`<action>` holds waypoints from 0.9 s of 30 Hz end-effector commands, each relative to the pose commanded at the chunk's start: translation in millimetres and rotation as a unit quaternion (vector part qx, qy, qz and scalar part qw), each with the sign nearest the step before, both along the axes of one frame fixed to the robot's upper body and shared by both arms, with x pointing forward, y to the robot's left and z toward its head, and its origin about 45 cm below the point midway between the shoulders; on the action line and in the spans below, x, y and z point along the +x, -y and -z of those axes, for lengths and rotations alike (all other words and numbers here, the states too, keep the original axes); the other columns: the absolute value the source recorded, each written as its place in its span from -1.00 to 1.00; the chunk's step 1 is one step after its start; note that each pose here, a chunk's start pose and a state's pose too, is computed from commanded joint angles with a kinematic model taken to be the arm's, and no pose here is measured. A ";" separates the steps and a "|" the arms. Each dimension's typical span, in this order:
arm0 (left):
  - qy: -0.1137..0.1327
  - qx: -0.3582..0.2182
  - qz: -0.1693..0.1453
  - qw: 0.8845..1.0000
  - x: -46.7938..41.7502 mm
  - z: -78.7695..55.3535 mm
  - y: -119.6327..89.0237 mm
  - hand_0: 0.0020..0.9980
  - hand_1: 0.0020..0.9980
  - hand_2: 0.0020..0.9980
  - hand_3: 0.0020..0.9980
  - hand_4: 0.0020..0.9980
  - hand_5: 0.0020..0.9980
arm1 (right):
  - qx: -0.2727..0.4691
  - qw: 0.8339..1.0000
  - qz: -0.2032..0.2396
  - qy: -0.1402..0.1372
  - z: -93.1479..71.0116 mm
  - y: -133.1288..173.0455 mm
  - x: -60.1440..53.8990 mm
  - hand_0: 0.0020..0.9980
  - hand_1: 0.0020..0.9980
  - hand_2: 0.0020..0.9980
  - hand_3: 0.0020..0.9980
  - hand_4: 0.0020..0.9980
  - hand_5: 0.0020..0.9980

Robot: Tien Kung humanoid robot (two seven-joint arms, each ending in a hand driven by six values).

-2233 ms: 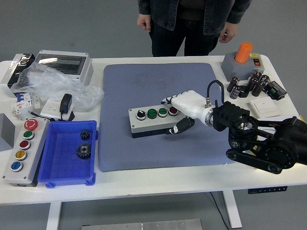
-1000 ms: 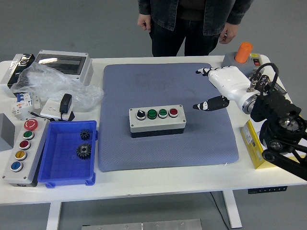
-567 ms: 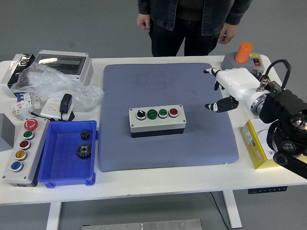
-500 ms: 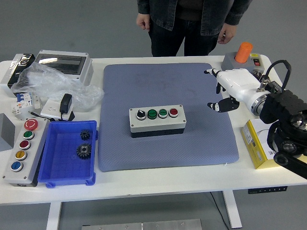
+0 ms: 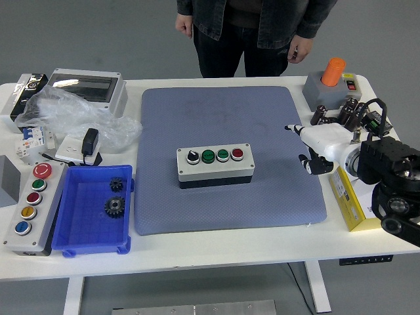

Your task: Pick up the button,place it on the desk,press the button,press the button

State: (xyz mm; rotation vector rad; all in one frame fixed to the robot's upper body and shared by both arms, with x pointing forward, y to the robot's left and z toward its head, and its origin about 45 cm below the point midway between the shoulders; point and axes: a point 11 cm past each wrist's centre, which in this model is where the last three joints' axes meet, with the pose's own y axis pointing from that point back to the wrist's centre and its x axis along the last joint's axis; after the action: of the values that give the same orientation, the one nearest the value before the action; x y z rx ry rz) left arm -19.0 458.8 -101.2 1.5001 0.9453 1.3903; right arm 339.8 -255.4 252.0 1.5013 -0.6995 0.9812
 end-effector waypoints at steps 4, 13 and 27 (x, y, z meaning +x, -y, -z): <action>-0.001 0.000 -0.001 1.000 -1.2 0.1 0.3 0.33 0.38 0.24 0.28 0.31 -0.34 | 0.013 1.000 -0.013 -0.008 3.5 -10.1 -1.9 -0.01 -0.13 -0.54 1.00 -0.10 -1.00; -0.003 -0.002 -0.001 1.000 -2.3 0.6 1.3 0.33 0.38 0.24 0.28 0.31 -0.34 | 0.043 0.998 -0.038 -0.018 11.0 -36.1 -6.8 -0.01 -0.13 -0.54 1.00 -0.10 -1.00; -0.003 -0.001 -0.001 1.000 -1.9 0.4 0.9 0.33 0.38 0.24 0.28 0.31 -0.33 | 0.101 0.992 -0.063 -0.048 18.5 -71.3 -15.3 -0.05 -0.14 -0.56 1.00 -0.12 -1.00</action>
State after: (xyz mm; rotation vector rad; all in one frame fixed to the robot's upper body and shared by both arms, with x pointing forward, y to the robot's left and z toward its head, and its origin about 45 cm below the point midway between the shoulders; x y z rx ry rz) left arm -20.8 457.9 -101.6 1.5016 0.9518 1.3865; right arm 324.5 -184.1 233.5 1.7759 -0.6563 0.9486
